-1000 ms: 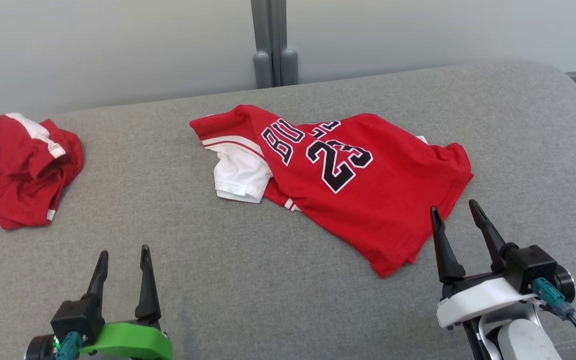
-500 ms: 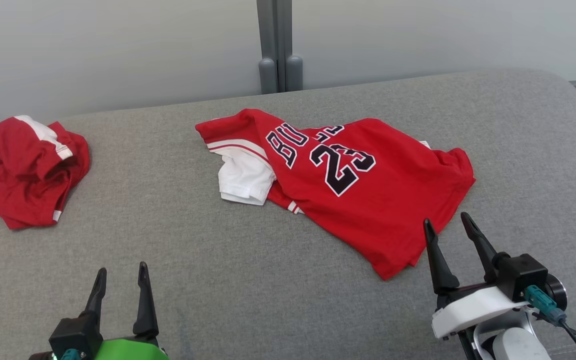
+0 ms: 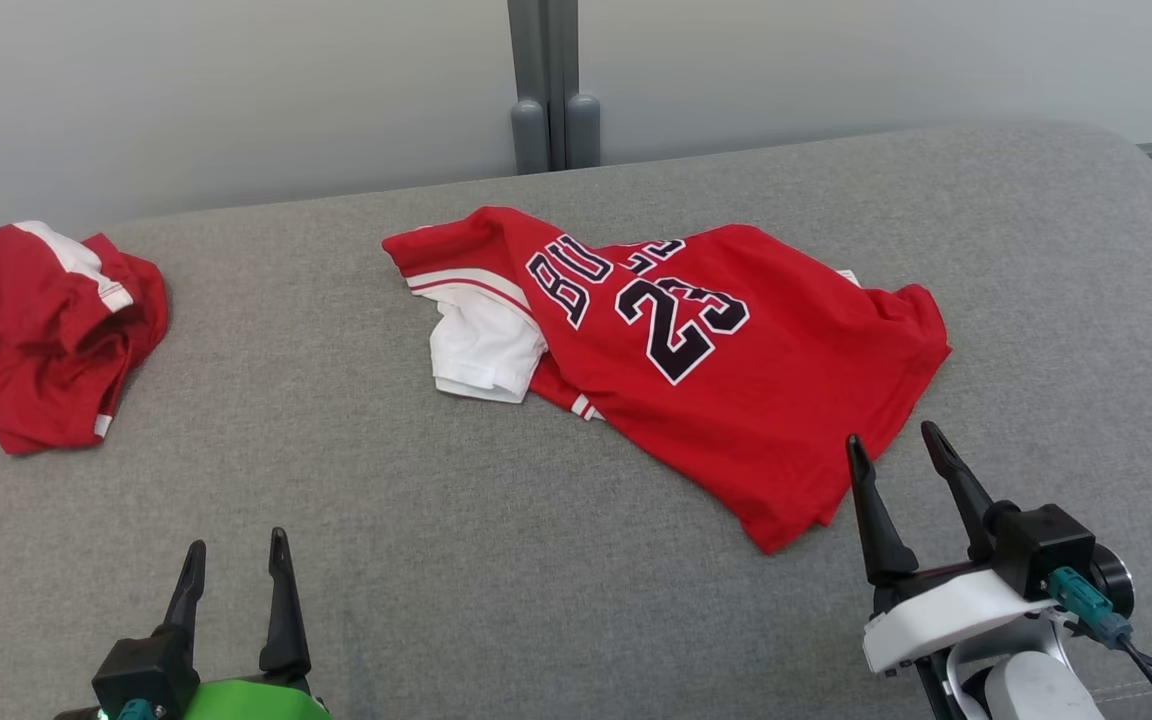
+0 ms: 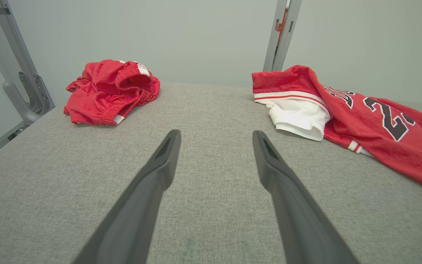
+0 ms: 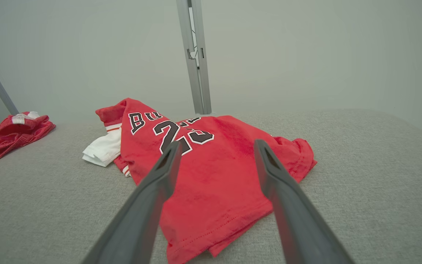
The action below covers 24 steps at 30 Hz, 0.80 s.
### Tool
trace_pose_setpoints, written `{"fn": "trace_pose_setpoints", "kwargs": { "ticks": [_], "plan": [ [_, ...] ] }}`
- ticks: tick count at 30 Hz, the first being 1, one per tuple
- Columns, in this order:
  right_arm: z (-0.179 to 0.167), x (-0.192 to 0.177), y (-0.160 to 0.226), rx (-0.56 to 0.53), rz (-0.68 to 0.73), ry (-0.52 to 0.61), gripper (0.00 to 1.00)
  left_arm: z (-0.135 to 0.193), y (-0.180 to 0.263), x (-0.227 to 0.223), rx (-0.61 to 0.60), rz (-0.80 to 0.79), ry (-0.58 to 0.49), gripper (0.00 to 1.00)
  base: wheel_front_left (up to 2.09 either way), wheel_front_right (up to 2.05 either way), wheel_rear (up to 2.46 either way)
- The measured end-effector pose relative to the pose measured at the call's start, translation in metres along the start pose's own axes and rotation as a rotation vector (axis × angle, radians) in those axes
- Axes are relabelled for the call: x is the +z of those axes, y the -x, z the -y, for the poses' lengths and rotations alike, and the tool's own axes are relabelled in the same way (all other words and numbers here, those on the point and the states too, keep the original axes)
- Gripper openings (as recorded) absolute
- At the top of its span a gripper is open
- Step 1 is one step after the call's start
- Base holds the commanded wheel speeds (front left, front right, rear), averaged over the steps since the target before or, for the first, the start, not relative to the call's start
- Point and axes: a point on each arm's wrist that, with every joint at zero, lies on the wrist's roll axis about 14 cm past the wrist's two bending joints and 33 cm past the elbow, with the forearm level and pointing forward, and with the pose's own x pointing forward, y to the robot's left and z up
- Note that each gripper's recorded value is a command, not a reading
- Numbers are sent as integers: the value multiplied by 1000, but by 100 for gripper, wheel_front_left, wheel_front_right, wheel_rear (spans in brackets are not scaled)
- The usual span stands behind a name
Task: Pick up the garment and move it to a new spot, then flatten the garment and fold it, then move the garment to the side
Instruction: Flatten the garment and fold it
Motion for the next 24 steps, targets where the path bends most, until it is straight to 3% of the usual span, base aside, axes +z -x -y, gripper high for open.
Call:
{"fn": "trace_pose_setpoints", "kwargs": {
  "ticks": [5,12,17,24],
  "plan": [
    [1,0,-6,-1,1,2,100,3,-6,-4,-16,-12,-17,100,0,0,0],
    [7,-2,-23,-5,3,13,100,34,-47,-8,-129,-24,-80,100,0,0,0],
    [18,-9,-31,-32,-15,18,100,58,-90,-24,-219,-126,-129,100,0,0,0],
    [46,-22,-28,-113,-54,17,100,91,-133,-70,-292,-379,-104,100,0,0,0]
  ]
}}
